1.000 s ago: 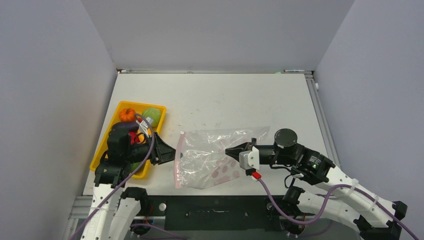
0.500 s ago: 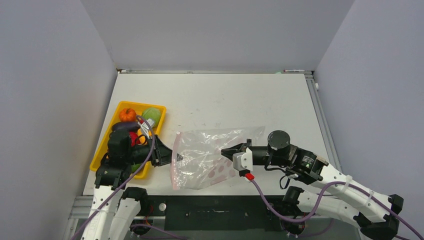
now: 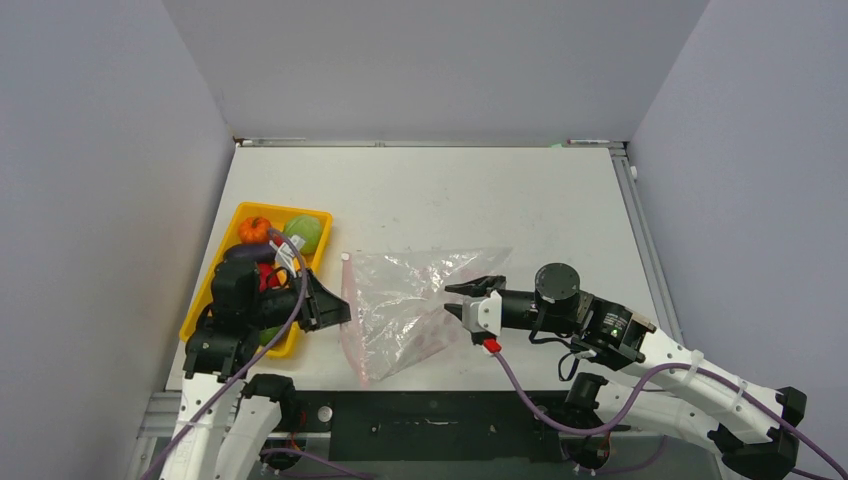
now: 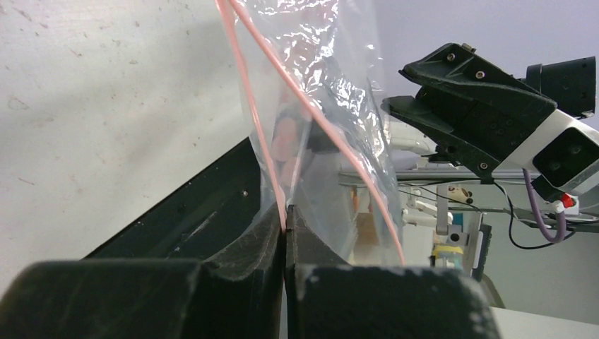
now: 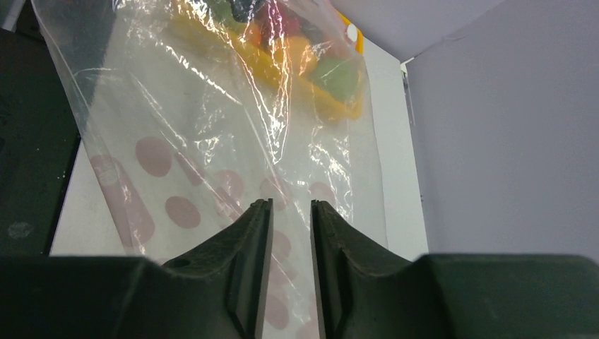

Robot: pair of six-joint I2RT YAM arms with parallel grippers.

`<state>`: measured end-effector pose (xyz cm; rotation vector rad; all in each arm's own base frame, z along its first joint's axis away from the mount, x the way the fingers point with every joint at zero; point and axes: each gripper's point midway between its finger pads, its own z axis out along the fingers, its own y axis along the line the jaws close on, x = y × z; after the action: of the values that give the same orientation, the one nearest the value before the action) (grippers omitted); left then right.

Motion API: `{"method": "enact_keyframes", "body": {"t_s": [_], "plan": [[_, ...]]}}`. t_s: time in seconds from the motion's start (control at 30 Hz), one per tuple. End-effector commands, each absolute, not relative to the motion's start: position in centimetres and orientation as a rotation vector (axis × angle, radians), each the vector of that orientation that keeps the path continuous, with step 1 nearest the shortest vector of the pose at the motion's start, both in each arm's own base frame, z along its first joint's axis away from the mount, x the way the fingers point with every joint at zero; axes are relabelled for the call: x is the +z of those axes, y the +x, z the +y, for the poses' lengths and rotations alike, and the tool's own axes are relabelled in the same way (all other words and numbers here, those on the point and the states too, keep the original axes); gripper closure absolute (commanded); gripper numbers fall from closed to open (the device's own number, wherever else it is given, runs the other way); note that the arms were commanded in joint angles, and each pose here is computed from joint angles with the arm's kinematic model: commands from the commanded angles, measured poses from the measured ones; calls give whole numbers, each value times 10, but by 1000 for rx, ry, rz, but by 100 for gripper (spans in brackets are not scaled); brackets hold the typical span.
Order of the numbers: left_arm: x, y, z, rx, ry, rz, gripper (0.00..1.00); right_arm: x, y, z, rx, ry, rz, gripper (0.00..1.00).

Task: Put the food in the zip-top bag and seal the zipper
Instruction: Pick up the zipper food storage bag at the center of the board, then move the bin to the center of the board.

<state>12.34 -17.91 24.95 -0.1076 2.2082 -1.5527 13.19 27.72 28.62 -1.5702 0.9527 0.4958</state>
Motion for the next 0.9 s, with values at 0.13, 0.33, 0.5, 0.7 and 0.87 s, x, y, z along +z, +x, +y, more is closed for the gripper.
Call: {"method": "enact_keyframes", "body": {"t_s": [0.13, 0.33, 0.5, 0.7, 0.87], "plan": [[278, 133, -167, -1337, -11, 2138, 100, 307, 140, 280, 524, -1441, 1016, 57], [298, 142, -150, -1138, -3, 2105, 100, 310, 160, 282, 520, -1311, 1181, 40], [322, 149, -133, -983, -13, 2040, 100, 305, 180, 286, 511, -1190, 1337, 29], [333, 159, -107, -765, -52, 2009, 100, 293, 201, 291, 477, -1084, 1451, 13], [344, 161, -83, -599, -85, 1969, 100, 286, 215, 299, 493, -977, 1519, 10]]}}
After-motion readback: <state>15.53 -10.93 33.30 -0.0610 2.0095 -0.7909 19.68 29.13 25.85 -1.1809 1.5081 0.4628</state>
